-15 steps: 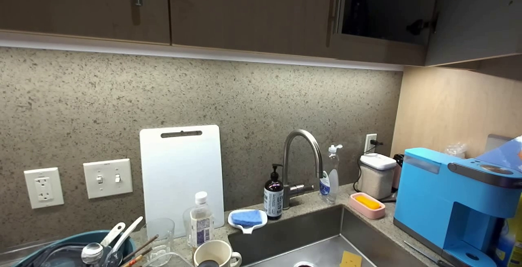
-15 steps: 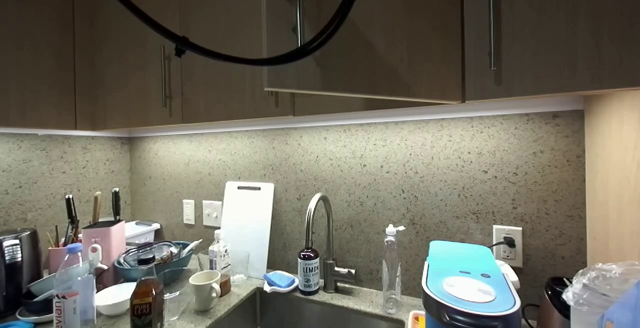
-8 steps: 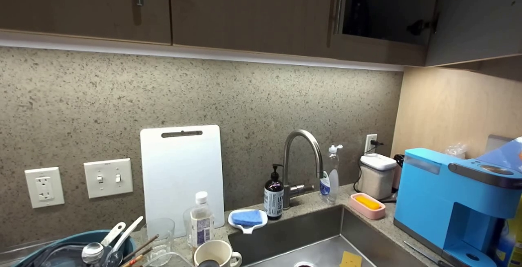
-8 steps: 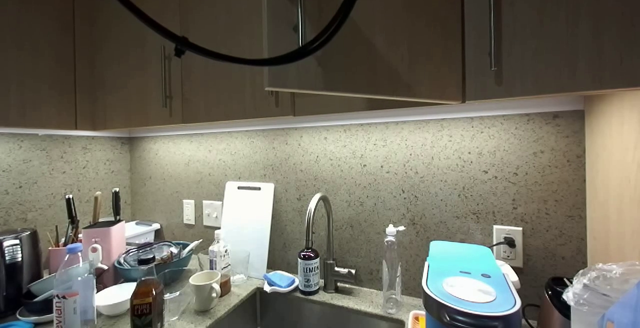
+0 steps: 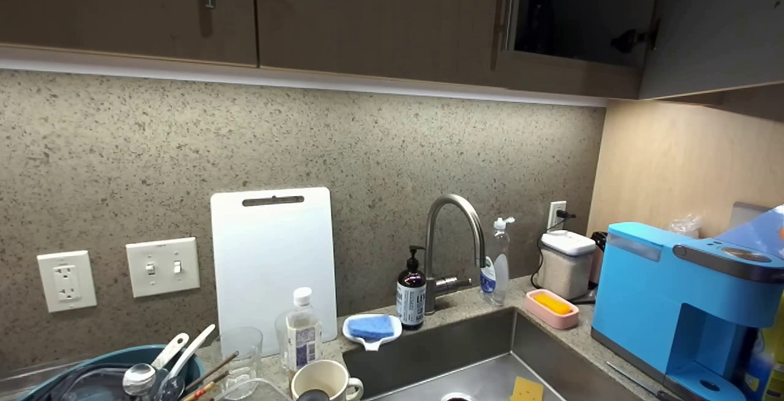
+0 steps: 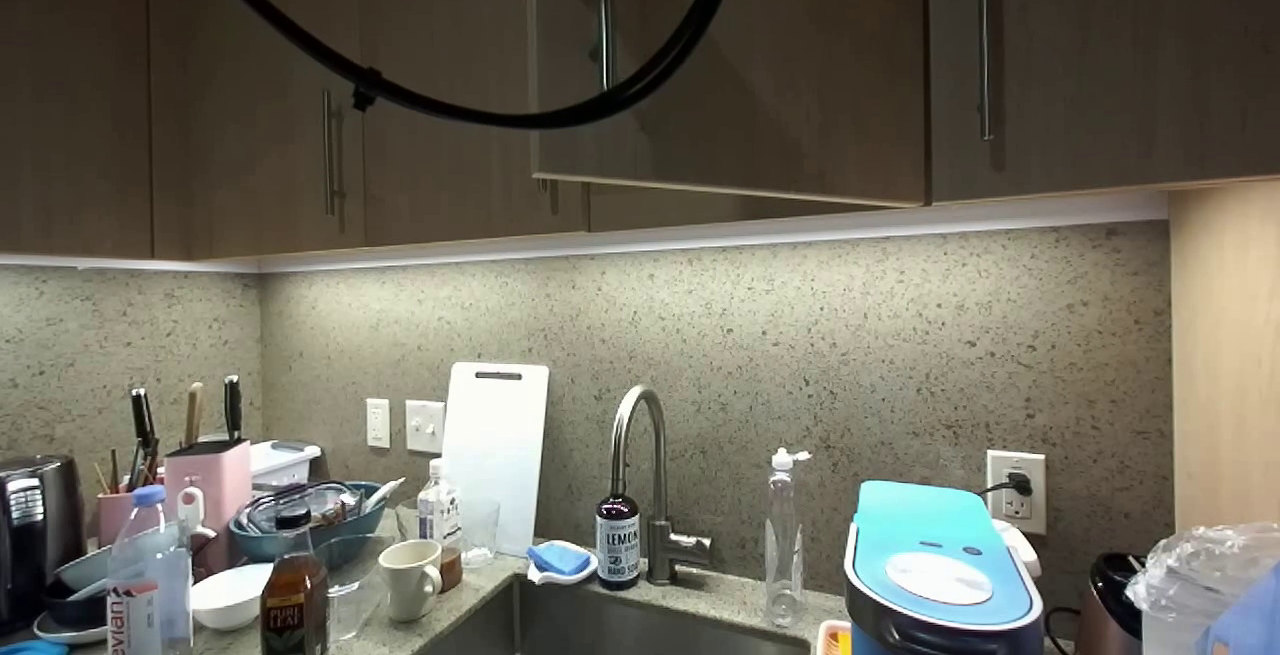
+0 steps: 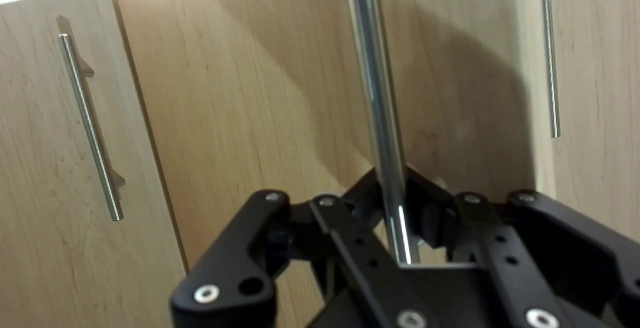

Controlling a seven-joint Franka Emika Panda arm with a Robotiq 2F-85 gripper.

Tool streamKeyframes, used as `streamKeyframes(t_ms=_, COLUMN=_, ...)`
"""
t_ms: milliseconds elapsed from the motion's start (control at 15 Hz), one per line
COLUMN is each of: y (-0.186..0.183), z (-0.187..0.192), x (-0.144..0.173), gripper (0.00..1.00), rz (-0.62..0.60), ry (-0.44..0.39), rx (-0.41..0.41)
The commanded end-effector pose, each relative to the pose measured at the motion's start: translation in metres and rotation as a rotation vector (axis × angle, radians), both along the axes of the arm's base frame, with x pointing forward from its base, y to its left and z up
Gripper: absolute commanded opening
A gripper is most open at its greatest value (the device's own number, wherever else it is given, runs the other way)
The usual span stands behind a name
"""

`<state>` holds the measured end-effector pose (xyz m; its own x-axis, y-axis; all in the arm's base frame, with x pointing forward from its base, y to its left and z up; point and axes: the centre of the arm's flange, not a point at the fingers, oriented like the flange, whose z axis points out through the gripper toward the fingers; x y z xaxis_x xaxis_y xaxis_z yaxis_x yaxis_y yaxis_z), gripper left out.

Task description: Open the top right cabinet door

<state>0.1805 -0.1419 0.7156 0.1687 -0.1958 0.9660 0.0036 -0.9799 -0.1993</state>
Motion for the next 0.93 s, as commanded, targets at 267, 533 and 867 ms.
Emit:
streamKeyframes(t_ms=267, y=-0.049, z=0.01, x=-0.021, gripper=0.02, rz=-0.137, ry=-0.03, rx=0.026)
streamKeyframes(t_ms=533, y=-0.05, z=0.008, x=-0.021, gripper=0.02, rz=-0.122, ry=-0.037, rx=0.037)
streamKeyframes(t_ms=867, y=-0.035, z=0.006, x=-0.018, gripper=0.02, rz=-0.076, ry=-0.051, rx=0.084)
